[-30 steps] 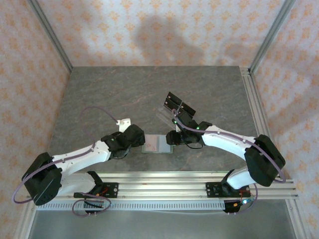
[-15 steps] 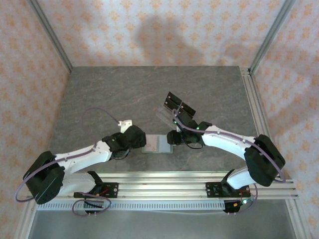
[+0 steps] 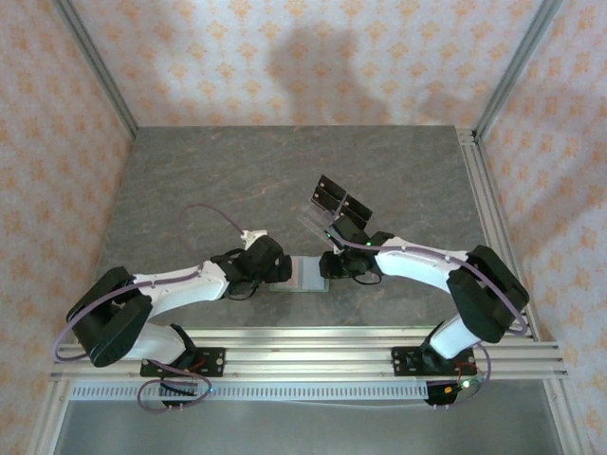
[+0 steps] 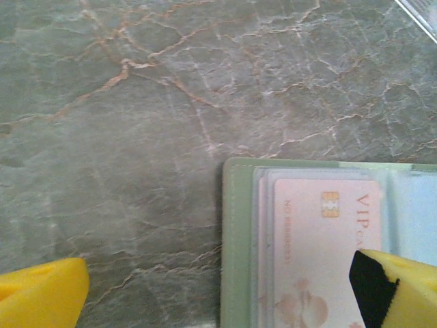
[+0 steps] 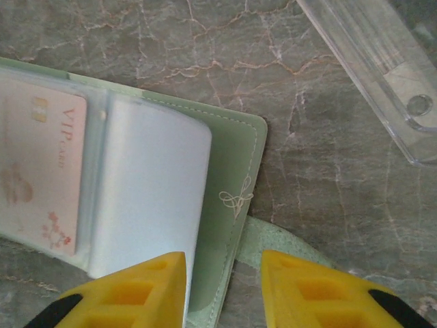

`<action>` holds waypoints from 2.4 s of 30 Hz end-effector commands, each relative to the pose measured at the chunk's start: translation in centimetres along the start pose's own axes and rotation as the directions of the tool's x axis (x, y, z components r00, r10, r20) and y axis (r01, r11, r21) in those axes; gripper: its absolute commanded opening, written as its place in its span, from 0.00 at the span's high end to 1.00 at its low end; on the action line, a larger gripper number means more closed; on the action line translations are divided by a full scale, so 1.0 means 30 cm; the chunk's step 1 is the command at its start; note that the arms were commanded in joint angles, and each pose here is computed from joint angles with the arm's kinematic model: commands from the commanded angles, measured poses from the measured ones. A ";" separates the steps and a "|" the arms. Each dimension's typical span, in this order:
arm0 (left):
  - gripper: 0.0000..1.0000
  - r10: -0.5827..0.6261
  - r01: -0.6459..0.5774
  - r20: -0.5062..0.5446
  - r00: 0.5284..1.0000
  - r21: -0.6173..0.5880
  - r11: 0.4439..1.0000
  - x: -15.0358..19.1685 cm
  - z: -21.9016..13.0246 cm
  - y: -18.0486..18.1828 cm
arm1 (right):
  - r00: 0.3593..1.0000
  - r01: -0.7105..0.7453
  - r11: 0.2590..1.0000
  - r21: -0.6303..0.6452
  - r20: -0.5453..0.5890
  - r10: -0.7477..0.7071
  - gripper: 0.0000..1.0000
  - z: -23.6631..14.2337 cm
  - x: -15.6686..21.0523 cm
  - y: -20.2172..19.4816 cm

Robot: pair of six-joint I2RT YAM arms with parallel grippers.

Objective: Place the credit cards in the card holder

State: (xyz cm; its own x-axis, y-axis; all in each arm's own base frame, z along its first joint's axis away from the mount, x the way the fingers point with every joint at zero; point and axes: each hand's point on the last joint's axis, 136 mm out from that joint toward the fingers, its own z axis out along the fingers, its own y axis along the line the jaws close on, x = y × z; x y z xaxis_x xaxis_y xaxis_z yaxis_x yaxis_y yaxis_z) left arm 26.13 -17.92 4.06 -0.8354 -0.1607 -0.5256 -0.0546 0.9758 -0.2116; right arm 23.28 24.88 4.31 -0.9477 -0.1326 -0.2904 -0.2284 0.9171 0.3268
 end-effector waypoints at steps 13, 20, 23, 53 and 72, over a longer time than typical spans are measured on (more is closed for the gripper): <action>0.00 -0.019 0.016 0.015 1.000 0.155 0.988 -0.025 0.056 -0.116 | 1.000 -0.023 0.999 0.047 -0.018 0.024 0.78 0.077 0.037 -0.061; 0.00 -0.017 0.018 -0.003 1.000 0.185 0.983 -0.010 0.080 -0.140 | 0.999 -0.024 0.999 0.047 -0.026 0.025 0.78 0.088 0.041 -0.062; 0.00 -0.022 0.021 0.002 1.000 0.219 0.975 -0.020 0.067 -0.163 | 0.999 -0.025 0.999 0.047 -0.029 0.026 0.79 0.092 0.044 -0.064; 0.00 -0.017 -0.008 0.053 0.998 0.435 0.901 -0.056 -0.095 -0.437 | 0.989 -0.117 0.992 0.055 0.095 0.111 0.79 -0.098 -0.089 -0.103; 0.00 0.071 -0.056 -0.002 0.997 0.585 0.809 0.060 -0.154 -0.784 | 0.932 -0.336 0.934 0.123 0.189 0.310 0.77 -0.237 -0.076 -0.365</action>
State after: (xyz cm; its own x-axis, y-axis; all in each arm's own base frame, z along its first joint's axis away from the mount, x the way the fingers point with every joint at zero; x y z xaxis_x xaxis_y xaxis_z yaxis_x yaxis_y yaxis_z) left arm 24.24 -37.81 10.13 -0.8374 -0.0862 -0.5397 0.2898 0.7672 -0.5722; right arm 27.37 13.30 8.30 -0.9046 0.2267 -0.3609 0.1114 0.9431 0.3133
